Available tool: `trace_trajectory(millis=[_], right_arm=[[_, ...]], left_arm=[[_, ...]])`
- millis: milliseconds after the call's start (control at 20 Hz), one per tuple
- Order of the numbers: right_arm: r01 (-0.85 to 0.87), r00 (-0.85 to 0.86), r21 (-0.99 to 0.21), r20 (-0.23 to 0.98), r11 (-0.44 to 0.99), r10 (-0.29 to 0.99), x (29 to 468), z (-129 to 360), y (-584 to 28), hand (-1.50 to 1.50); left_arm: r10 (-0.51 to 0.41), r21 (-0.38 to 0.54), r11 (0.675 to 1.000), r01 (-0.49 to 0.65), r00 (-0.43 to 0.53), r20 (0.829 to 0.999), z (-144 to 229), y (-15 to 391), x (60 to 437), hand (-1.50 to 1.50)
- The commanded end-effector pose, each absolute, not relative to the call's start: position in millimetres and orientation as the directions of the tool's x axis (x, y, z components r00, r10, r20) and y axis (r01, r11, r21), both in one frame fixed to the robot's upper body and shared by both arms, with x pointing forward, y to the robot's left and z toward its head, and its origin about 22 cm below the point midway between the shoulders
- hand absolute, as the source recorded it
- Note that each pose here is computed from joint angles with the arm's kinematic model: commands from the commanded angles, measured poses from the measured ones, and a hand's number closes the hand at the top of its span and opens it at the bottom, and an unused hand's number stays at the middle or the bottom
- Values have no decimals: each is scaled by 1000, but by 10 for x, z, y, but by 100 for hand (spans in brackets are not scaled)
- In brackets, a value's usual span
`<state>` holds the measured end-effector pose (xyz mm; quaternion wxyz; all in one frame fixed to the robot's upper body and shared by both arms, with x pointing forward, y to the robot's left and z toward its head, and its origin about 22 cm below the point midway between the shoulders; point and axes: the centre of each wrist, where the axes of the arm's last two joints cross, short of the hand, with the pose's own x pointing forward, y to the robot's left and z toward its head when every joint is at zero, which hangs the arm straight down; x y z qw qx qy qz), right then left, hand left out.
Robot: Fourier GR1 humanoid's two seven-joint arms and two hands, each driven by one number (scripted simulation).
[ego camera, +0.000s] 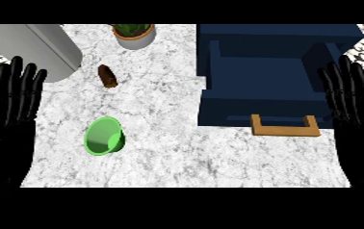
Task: Pick up the cup, place it into the drawer and close the drawer
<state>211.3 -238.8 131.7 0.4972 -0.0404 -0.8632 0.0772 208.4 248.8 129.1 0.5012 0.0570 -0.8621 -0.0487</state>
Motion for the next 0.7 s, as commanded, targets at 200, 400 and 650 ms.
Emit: trace_trajectory(millis=[200, 400, 650], right_arm=[[20, -515, -91, 853, 996, 88, 2090, 1305, -2290, -150], [-15, -445, -191, 880, 982, 164, 2148, 1284, -2408, -150], [-35, -451, -196, 878, 980, 159, 2054, 1254, -2486, -150]], left_arm=[[125, 92, 907, 410, -473, 872, 1223, 2311, 1836, -150], [279, -131, 873, 470, -263, 924, 950, 2547, 1836, -150], [293, -169, 864, 475, -200, 935, 794, 2843, 1737, -150]])
